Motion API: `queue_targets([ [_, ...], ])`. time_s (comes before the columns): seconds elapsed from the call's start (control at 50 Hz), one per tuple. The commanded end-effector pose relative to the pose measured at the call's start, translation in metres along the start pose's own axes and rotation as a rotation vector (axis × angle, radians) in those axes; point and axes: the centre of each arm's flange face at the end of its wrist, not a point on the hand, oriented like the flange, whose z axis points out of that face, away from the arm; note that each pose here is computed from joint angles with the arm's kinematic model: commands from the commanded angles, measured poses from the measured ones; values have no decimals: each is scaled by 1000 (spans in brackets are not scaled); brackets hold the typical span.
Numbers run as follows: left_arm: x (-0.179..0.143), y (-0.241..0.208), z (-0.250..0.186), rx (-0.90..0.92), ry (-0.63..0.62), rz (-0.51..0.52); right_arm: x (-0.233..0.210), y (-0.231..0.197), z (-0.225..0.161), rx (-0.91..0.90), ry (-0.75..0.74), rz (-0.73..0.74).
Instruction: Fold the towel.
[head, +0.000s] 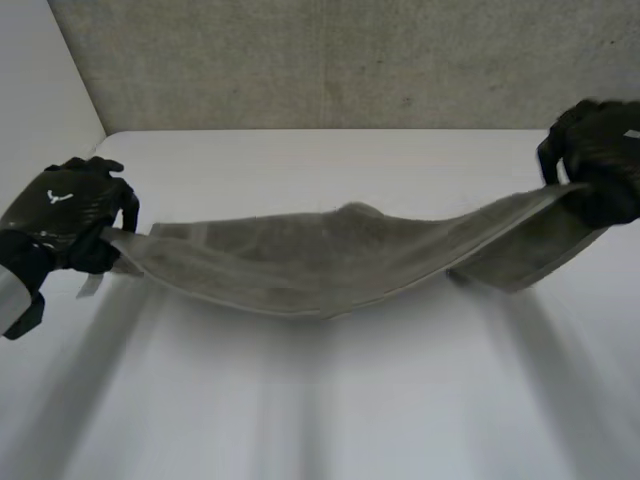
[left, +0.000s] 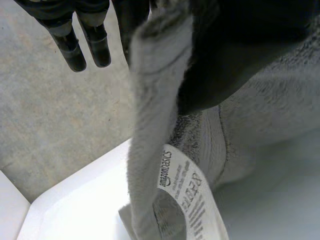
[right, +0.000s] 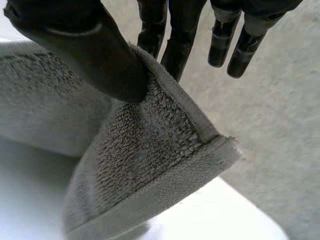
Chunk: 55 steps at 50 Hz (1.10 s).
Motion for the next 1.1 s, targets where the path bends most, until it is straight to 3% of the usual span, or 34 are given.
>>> queue_targets([
  [0.02,-6,-8,-3,7,-9,1,16,-16,-2,35,30,-21],
  [0.24,-14,-6,7,-5,-15,-5,10,4,8,-27,-31,12],
  [0.44,-21,21,38,-95,17,-55,-8,56,54,-187,-144,-42],
  [0.7,-39,47,89,-146,42,-81,-1,91,91,-258,-97,-45],
  [1.1,-25,38,118,-91,95,-42,4,68,116,-127,-36,-83],
])
